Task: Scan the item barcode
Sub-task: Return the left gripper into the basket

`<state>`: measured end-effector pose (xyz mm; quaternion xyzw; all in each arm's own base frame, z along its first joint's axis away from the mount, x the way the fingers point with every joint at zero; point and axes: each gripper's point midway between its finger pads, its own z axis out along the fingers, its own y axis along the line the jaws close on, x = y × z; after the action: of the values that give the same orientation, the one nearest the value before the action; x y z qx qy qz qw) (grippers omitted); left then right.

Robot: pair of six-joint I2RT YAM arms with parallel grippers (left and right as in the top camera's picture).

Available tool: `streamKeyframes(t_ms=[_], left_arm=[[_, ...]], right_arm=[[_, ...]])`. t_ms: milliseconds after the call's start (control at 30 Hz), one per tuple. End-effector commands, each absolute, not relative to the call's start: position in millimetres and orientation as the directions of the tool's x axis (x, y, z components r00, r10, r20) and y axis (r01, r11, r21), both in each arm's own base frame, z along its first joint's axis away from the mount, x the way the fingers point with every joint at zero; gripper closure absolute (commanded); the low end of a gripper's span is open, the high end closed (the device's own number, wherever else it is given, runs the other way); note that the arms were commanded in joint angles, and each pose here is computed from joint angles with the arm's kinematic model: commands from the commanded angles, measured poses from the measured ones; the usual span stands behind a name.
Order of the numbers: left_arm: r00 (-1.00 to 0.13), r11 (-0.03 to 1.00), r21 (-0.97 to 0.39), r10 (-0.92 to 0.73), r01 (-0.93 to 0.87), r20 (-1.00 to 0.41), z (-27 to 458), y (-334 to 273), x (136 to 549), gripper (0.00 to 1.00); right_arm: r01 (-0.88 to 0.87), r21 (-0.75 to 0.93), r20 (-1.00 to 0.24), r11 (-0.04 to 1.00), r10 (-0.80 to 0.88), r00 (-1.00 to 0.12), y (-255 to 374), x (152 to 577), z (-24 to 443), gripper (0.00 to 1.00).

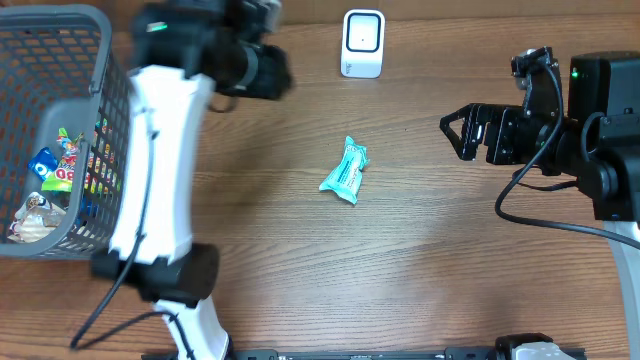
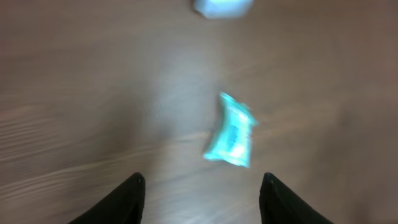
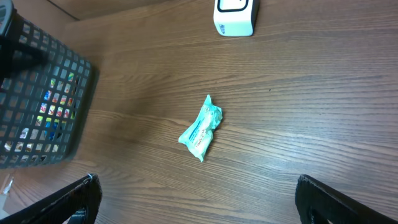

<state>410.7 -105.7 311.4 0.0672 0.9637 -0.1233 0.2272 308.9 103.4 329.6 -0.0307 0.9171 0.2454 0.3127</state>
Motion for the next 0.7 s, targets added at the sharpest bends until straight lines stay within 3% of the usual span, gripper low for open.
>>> streamKeyframes(t_ms=[0,200,333,467,667], left_arm=[[-0.818,0.994,-0.088,-0.099,-0.059,-0.566,359.0,-30.9,399.5,0.48],[-0.761,0.934,0.019,-0.277,-0.355,-0.586,371.5,66.8,372.5,0.39],[-0.685,0.808,0.106,-0.413,-0.58,-0.6,370.5,134.1,353.1,0.31],[-0.576,0.686,0.069,-0.548,-0.724,-0.607,367.3,184.3,337.6,0.19],[-0.488,0.599,-0.015,-0.667,-0.8,-0.563,346.6,240.8,329.5,0.16]], right_arm=[[-0.228,0.421,-0.614,0.878,0.091,-0.784,104.3,308.7,339.7,0.0],[-0.228,0.421,-0.614,0.878,0.091,-0.784,104.3,308.7,339.7,0.0],[-0.227,0.421,-0.612,0.878,0.091,-0.786,104.3,308.2,339.2,0.0],[-0.223,0.423,-0.606,0.878,0.091,-0.791,104.2,307.5,337.1,0.0],[-0.213,0.426,-0.587,0.879,0.089,-0.804,104.7,311.4,330.5,0.0]])
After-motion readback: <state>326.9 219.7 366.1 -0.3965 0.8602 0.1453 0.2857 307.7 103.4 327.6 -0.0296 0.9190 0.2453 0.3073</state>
